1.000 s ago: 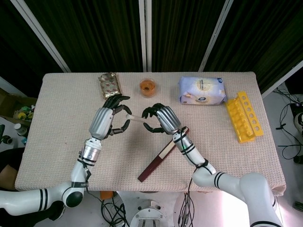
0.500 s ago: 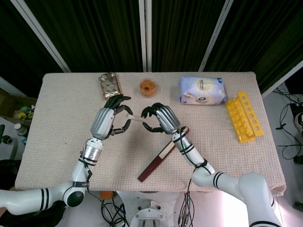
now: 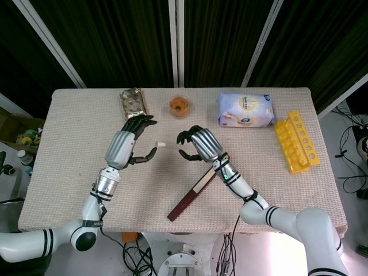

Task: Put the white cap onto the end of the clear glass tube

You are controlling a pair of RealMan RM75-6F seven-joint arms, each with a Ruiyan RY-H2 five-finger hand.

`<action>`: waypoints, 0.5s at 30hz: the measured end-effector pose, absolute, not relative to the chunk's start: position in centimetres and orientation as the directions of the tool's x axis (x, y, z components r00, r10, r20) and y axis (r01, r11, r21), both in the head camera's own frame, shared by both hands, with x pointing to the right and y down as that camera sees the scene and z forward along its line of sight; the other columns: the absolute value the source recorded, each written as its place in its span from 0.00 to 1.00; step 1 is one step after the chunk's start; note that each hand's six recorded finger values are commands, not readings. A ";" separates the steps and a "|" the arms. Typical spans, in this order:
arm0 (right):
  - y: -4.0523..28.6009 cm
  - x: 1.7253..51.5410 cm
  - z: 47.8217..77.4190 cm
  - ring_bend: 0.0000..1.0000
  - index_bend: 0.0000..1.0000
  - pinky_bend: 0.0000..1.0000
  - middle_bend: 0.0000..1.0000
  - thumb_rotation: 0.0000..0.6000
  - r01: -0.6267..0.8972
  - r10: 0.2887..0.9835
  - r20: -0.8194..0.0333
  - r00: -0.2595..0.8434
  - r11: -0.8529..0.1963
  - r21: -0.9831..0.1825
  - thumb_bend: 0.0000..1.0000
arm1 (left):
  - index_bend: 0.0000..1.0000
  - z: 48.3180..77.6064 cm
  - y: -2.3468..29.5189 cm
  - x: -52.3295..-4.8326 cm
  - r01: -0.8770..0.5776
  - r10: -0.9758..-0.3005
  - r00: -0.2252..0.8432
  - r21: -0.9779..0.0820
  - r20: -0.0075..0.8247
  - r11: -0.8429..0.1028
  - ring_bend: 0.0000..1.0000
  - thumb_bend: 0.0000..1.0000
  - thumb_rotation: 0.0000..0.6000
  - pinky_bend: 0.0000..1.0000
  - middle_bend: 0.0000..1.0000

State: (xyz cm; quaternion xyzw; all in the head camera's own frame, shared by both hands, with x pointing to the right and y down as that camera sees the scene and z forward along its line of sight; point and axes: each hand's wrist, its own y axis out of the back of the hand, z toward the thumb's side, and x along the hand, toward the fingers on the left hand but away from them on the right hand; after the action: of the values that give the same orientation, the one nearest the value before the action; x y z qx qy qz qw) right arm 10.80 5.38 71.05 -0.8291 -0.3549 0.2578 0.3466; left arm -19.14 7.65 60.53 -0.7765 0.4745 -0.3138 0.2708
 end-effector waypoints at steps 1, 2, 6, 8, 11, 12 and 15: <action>5.3 10.8 71.2 0.51 0.79 0.40 0.69 1.00 0.387 0.760 -0.193 0.620 -0.511 -0.767 0.61 | 0.19 60.5 7.6 -19.4 -0.557 -0.907 0.350 -0.727 0.232 -0.401 0.08 0.33 0.84 0.10 0.12; 5.3 10.8 71.4 0.51 0.79 0.40 0.69 1.00 0.364 0.753 -0.206 0.626 -0.515 -0.776 0.61 | 0.19 60.6 7.6 -19.7 -0.547 -0.908 0.347 -0.736 0.235 -0.399 0.08 0.33 0.84 0.10 0.12; 5.1 10.2 72.3 0.51 0.79 0.40 0.69 1.00 0.235 0.708 -0.278 0.649 -0.535 -0.812 0.61 | 0.19 61.0 7.7 -21.4 -0.488 -0.912 0.322 -0.780 0.255 -0.391 0.08 0.33 0.84 0.10 0.12; 5.1 9.7 72.8 0.51 0.79 0.40 0.69 1.00 0.175 0.686 -0.311 0.658 -0.541 -0.822 0.61 | 0.19 61.3 7.9 -22.2 -0.466 -0.913 0.308 -0.794 0.267 -0.389 0.08 0.33 0.84 0.10 0.12; 5.0 8.8 73.7 0.51 0.79 0.40 0.69 1.00 0.074 0.653 -0.359 0.667 -0.537 -0.840 0.61 | 0.19 61.8 8.2 -23.1 -0.436 -0.914 0.290 -0.811 0.282 -0.389 0.08 0.32 0.84 0.10 0.12; 5.0 8.4 74.1 0.51 0.79 0.40 0.69 1.00 0.033 0.641 -0.378 0.668 -0.533 -0.846 0.61 | 0.19 61.9 8.3 -23.4 -0.427 -0.914 0.285 -0.816 0.288 -0.390 0.08 0.32 0.84 0.10 0.12; 5.2 7.6 75.0 0.51 0.79 0.40 0.69 1.00 -0.063 0.613 -0.419 0.670 -0.515 -0.855 0.61 | 0.19 62.1 8.6 -24.0 -0.414 -0.915 0.274 -0.823 0.296 -0.390 0.08 0.32 0.84 0.10 0.12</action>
State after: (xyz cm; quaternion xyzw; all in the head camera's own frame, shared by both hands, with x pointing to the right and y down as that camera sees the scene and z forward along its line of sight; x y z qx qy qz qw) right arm 7.61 5.20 75.03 -0.7891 -0.1742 0.3671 0.4608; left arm -23.99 8.56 62.12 -0.7329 0.4534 -0.3971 0.3156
